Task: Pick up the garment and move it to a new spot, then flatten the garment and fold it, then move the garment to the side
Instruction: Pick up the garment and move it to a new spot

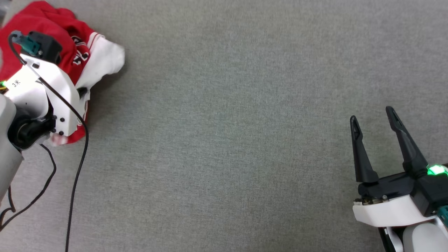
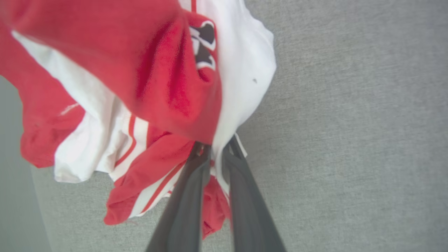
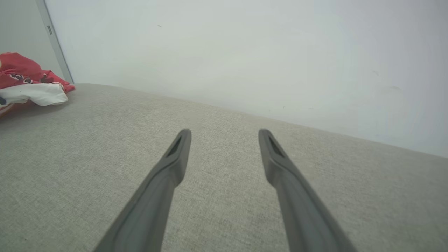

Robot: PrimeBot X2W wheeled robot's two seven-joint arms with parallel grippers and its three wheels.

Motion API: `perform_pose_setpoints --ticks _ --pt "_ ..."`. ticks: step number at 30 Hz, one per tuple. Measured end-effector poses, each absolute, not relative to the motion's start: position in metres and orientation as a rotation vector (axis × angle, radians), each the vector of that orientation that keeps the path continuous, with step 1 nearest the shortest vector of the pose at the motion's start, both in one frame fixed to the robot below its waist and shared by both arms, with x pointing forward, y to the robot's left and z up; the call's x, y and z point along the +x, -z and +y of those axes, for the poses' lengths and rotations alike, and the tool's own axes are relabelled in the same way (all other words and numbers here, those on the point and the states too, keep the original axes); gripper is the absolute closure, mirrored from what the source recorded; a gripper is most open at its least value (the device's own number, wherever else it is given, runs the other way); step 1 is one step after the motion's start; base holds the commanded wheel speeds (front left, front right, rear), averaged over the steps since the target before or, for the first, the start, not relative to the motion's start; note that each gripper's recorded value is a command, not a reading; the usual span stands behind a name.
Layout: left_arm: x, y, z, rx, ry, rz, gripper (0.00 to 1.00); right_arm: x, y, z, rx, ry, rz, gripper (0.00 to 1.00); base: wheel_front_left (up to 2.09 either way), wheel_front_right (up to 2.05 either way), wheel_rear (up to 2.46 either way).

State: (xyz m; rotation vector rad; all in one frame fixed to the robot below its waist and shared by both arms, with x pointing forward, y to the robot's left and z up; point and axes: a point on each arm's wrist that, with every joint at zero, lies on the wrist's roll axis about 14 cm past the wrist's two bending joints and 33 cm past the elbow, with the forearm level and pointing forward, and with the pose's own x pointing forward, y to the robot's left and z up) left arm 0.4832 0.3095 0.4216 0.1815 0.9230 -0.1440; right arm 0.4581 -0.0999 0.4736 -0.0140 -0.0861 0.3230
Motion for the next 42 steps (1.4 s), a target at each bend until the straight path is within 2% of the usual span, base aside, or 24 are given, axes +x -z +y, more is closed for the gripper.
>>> perform_pose_setpoints --ticks 8,13,26,36,42 --pt "0.489 -0.483 0.269 0.276 0.282 0.718 1.0 0.443 -0.499 -0.102 0.001 -0.307 -0.129 0.0 0.0 0.0 0.0" --pt "0.494 -0.515 0.204 0.347 0.462 0.581 1.0 0.432 -0.516 -0.117 0.004 -0.259 -0.164 0.0 0.0 0.0 0.0" --pt "0.49 -0.515 -0.003 0.381 0.986 0.393 1.0 0.413 -0.52 -0.187 0.006 -0.053 -0.152 0.0 0.0 0.0 0.0" --pt "0.448 -0.483 -0.112 0.309 1.281 0.379 1.0 0.405 -0.505 -0.224 0.002 0.058 -0.102 0.0 0.0 0.0 0.0" --pt "0.393 -0.43 -0.134 0.311 1.384 0.529 1.0 0.406 -0.498 -0.23 0.001 0.076 -0.08 0.0 0.0 0.0 0.0"
